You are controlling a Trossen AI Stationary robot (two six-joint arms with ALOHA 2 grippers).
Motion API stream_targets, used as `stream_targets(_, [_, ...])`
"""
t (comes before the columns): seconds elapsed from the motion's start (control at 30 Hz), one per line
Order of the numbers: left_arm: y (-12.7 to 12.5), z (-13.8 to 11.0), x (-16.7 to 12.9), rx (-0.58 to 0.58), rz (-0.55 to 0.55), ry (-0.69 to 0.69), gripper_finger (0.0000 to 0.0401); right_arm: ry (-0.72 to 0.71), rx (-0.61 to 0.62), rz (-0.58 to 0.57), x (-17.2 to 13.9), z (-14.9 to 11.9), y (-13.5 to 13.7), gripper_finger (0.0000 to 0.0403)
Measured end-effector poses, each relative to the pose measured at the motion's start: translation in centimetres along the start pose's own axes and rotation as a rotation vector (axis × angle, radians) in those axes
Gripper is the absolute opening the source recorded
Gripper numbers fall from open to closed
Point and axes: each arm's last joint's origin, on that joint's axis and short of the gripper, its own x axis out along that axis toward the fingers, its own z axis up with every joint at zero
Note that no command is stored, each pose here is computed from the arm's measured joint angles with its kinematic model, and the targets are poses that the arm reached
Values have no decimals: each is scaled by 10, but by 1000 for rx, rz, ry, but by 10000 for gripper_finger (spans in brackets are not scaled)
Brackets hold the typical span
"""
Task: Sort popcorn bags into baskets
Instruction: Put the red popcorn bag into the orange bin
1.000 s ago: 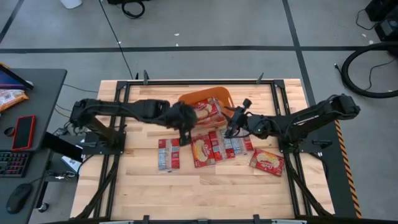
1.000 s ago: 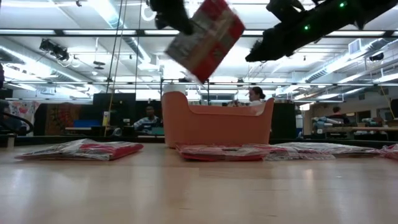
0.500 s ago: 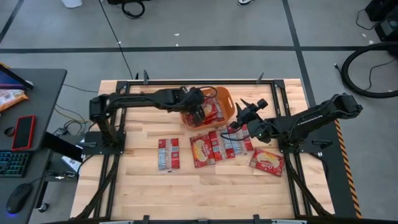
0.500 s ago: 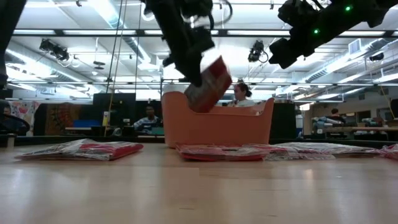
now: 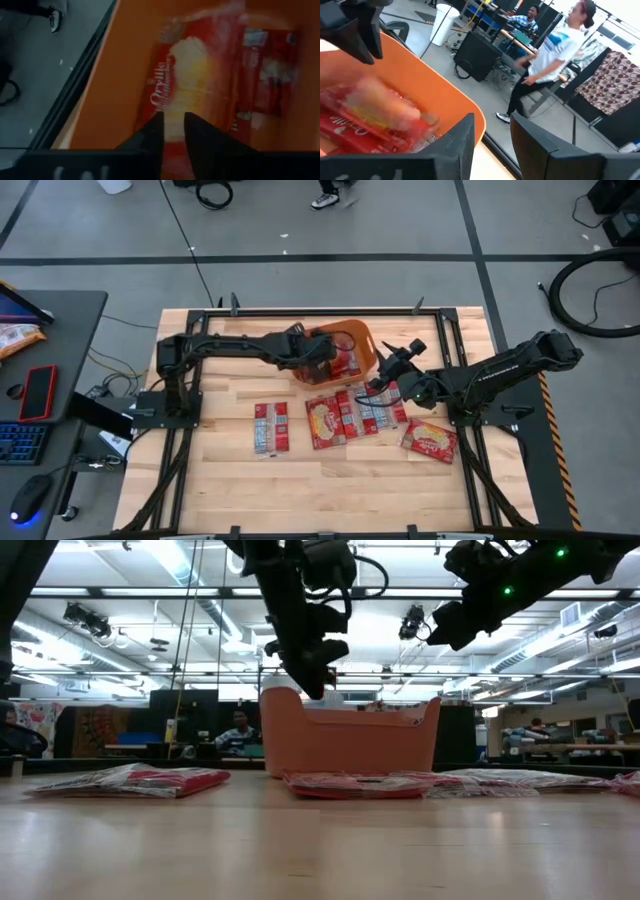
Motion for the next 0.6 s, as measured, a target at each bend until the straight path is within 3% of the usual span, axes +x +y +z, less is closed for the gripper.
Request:
stream_targets(0.1, [-3,1,-5,23,1,-19,124,-3,-1,21,0,0,1,130])
stream_targets(0.2, [-7,1,-15,129,-26,-39,157,-4,-1,30,0,0,1,130])
stream_targets(0.3, [-18,-1,-35,329,-177,-67,171,-4,-1,32,0,0,1,130])
stream_targets(0.47, [-58,-16,-74,648,-503,-142,169,-4,-1,38,0,0,1,130])
stream_targets(0.6, [-85,-36,-97,852,-586,-142,161,-7,1,56,0,0,2,130])
